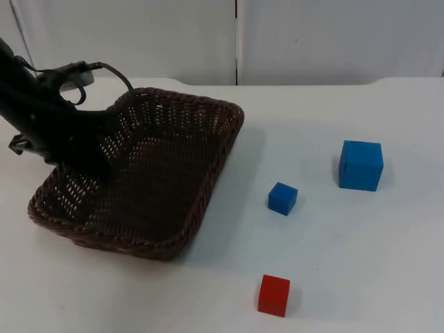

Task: Pick up the basket with the left hand and place the largest block into the basket with the right hand.

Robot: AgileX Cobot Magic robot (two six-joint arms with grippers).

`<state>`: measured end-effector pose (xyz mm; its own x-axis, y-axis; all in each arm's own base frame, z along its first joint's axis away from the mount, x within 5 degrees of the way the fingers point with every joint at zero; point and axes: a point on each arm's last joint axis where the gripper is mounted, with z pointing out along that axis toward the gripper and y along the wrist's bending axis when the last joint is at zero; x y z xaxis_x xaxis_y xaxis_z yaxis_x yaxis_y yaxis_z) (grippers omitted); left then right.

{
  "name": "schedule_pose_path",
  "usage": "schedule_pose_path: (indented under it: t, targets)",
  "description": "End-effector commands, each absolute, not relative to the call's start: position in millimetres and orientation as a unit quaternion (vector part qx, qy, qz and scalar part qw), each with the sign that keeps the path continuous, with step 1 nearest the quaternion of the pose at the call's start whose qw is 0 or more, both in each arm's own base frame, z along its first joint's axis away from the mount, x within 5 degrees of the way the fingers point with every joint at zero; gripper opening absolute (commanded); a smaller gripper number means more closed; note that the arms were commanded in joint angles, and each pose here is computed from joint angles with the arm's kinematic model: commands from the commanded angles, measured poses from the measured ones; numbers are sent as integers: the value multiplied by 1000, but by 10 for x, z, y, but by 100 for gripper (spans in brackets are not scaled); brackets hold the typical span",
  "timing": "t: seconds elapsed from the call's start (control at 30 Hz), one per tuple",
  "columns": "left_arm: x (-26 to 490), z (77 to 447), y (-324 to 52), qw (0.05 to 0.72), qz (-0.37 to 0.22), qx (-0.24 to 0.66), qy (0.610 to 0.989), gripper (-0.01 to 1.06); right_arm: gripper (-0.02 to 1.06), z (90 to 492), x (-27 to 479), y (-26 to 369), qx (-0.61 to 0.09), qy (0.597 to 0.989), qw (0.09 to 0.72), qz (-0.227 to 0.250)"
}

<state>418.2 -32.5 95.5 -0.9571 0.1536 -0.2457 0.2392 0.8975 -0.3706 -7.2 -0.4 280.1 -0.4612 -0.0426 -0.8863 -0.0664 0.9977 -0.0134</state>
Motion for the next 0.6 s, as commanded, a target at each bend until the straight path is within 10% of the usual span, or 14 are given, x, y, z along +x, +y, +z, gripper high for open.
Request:
schedule_pose_path:
  t: [0.0,0.57]
  targets:
    - [4175,1140,-360,113,-217,96,965,0,105,2802,-75,-9,-30,853,520,6]
    - [3980,1925,-438,144,-263,84,950,0,105,2802,-75,-9,-30,853,520,6]
